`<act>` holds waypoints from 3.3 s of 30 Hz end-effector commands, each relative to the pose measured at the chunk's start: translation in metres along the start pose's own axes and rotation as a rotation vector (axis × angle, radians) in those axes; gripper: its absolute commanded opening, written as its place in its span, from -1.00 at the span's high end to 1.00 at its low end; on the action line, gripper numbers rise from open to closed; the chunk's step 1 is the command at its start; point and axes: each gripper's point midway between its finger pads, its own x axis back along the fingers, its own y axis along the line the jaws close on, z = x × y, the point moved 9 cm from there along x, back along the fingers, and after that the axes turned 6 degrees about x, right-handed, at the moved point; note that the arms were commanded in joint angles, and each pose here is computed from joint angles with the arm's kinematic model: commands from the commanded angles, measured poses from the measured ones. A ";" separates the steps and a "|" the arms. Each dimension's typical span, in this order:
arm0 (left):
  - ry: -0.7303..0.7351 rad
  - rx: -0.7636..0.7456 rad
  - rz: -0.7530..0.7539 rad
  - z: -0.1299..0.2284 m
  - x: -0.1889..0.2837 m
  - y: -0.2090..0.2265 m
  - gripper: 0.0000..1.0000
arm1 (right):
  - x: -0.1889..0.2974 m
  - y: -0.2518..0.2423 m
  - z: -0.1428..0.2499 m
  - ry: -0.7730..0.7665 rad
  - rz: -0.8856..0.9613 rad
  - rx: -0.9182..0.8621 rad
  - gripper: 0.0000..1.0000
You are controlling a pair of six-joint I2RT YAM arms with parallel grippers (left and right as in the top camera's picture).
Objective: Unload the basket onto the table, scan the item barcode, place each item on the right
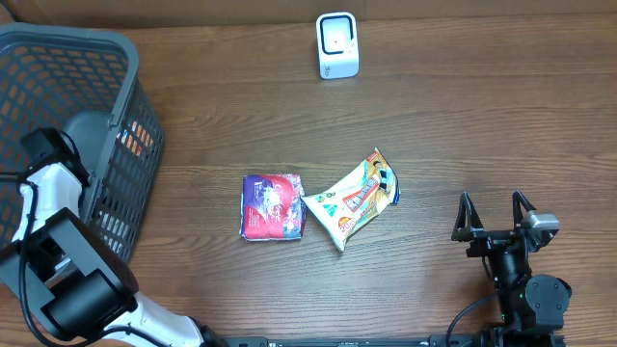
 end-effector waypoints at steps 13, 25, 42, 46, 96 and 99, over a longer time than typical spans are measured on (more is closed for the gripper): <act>-0.334 0.041 0.107 -0.073 0.236 0.039 0.92 | 0.000 -0.001 0.002 -0.003 0.012 0.008 -1.00; -0.480 -0.454 0.897 0.014 0.391 0.027 0.92 | 0.000 -0.001 0.002 -0.003 0.012 0.008 -1.00; -0.107 -1.053 0.727 0.189 0.367 -0.082 0.92 | 0.000 -0.001 0.002 -0.003 0.012 0.008 -1.00; -0.077 -1.069 0.561 0.239 0.320 -0.122 0.92 | 0.000 -0.001 0.002 -0.003 0.012 0.008 -1.00; -0.327 -0.626 0.474 0.097 0.379 -0.139 -1.00 | 0.000 -0.001 0.002 -0.003 0.012 0.008 -1.00; -0.251 -0.484 0.596 0.054 0.376 -0.109 -0.99 | 0.000 -0.001 0.002 -0.003 0.012 0.008 -1.00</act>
